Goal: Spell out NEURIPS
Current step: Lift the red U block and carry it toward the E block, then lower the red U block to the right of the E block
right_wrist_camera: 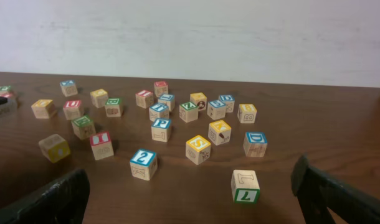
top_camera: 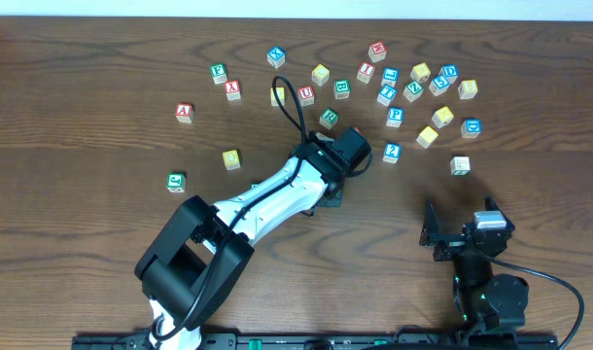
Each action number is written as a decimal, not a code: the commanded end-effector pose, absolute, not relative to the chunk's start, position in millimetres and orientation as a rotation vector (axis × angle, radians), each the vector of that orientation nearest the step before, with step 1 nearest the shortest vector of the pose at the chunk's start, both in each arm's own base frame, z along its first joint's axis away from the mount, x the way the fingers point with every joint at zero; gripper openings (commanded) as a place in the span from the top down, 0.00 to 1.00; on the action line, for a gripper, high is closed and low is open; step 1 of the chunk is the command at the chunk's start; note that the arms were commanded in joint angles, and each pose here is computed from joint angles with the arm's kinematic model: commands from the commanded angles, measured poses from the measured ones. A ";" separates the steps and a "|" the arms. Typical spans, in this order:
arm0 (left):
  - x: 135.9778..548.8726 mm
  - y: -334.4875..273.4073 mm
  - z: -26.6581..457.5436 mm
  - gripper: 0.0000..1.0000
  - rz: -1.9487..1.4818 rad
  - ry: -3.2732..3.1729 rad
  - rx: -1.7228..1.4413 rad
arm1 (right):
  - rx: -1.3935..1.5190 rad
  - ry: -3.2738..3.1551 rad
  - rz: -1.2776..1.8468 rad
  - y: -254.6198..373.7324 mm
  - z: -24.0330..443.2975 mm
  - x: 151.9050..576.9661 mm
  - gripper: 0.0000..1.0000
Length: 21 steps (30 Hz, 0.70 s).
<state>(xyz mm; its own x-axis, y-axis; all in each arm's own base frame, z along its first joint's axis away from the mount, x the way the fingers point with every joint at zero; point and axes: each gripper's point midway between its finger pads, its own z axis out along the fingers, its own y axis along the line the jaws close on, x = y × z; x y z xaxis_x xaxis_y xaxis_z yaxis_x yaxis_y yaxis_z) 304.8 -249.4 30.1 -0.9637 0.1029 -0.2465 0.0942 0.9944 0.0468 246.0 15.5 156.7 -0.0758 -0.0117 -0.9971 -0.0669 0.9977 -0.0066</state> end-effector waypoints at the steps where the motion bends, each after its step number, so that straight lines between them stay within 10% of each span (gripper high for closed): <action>1: 305.6 -240.1 34.6 0.90 0.089 2.857 0.108 | -0.041 1.649 0.050 13.4 155.9 245.9 0.01; 21: 303.8 -224.5 18.7 0.91 0.100 2.881 0.063 | -0.041 1.649 0.049 13.3 155.9 245.9 0.01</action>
